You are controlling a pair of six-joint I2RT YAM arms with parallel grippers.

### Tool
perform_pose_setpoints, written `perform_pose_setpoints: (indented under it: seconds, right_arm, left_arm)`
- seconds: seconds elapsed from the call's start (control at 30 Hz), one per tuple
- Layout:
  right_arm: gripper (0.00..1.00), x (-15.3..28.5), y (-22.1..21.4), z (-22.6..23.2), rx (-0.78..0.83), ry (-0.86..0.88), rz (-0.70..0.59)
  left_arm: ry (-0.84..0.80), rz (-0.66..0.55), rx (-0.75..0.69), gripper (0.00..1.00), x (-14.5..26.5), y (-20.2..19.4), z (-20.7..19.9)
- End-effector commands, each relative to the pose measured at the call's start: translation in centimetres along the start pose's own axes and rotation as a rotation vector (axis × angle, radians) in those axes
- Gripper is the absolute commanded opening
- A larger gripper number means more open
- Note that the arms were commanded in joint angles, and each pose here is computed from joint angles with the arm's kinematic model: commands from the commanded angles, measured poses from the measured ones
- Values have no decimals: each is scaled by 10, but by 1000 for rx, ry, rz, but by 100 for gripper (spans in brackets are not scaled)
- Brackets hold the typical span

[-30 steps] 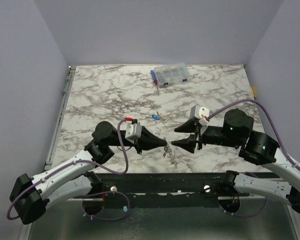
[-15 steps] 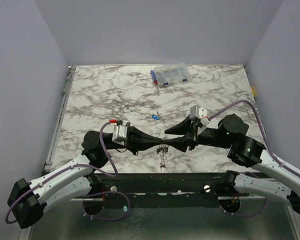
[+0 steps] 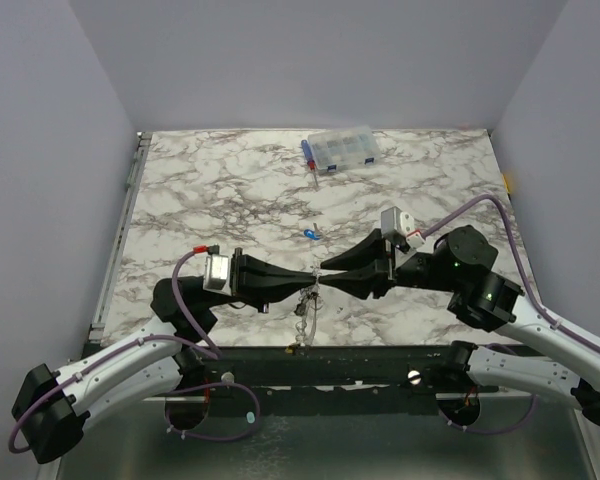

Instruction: Put the keys on the keyring

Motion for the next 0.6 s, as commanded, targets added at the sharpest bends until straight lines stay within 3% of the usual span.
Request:
perform_pose_setpoints:
  seconds: [0.0,0.1,0.27,0.43,0.57]
  right_arm:
    - [33,-4,3,9,-9,60,-27]
    - [26,-7,1,11,-19,83,-19]
    - [25,-13,-1,12,-33,112,-7]
    - [36,-11,6,13,-16,106,-24]
    - [40,-5,19,17,5,95,-66]
  left_arm:
    - [46,-155,-51,0,0,36,3]
    - [49,-170,-45,0,-1,38,4]
    - [32,-170,-39,0,-3,37,3]
    - [30,-168,-44,0,-3,37,3]
    - [32,-166,-42,0,-2,35,3]
Point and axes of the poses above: each gripper's point midway between its finger pads, its own x axis back along the fingers, its own z axis along the line the jaws close on, y = z × x, the point moved 2 cm from there along x, back along the fingers, and after that the axes turned 9 degrees about -x, right-handed, at the moved point
